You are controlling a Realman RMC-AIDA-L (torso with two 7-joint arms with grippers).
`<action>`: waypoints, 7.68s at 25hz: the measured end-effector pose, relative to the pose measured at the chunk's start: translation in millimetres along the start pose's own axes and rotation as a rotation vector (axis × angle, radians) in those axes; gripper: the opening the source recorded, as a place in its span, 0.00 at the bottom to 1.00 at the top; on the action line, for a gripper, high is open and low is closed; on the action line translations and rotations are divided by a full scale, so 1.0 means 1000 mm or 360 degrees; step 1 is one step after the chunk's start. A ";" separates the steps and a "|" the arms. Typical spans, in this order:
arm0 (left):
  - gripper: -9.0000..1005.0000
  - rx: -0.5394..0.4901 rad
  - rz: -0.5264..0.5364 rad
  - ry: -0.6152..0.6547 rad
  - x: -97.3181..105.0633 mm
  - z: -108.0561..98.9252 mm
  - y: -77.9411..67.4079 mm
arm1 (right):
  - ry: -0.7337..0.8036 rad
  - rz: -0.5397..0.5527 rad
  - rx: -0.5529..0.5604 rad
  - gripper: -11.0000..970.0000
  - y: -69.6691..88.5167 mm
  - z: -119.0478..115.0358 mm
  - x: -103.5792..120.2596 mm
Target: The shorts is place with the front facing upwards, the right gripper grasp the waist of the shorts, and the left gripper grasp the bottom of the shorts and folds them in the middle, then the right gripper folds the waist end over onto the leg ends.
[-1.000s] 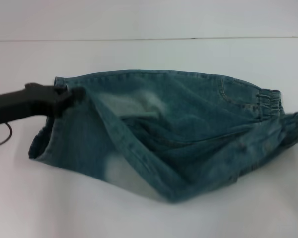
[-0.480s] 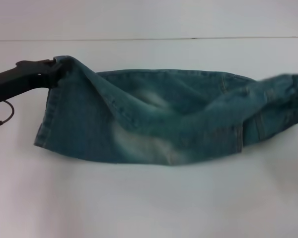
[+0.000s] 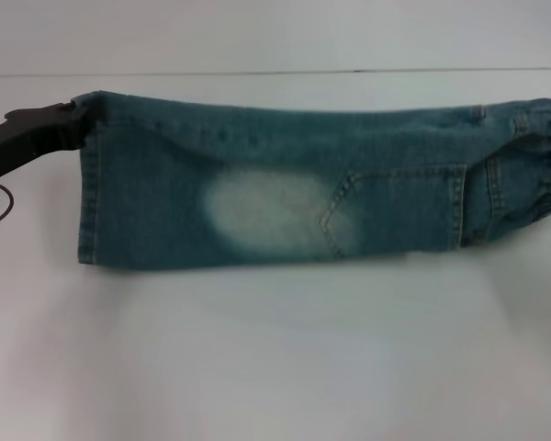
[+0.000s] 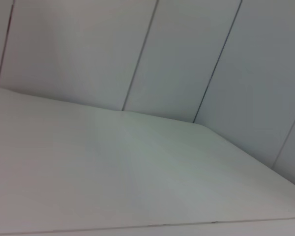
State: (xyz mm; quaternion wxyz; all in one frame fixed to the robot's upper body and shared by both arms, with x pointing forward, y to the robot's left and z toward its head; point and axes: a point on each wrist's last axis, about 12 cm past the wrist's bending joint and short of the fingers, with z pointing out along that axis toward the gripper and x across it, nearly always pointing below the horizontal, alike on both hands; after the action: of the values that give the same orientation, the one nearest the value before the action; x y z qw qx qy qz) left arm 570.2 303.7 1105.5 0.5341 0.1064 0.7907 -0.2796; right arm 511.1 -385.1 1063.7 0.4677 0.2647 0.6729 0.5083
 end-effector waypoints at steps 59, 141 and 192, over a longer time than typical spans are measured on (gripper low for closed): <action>0.73 -0.0277 0.0455 0.0216 0.004 0.070 -0.003 | 0.0119 -0.0610 0.0332 0.87 -0.021 0.017 0.018; 0.32 0.0203 0.0629 -0.0151 0.071 0.092 -0.077 | 0.0552 -0.0702 0.0266 0.14 0.012 0.044 0.014; 0.03 0.0734 0.0698 0.0045 0.105 0.102 -0.158 | 0.1262 -0.1113 -0.0253 0.11 0.195 0.215 0.046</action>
State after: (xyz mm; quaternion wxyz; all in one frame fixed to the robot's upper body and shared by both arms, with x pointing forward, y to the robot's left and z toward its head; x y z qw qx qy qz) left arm 533.8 103.3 1034.3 0.5324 0.3965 0.6721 -0.3282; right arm 661.8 -185.7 1219.3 0.3376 -0.2241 0.8055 0.4324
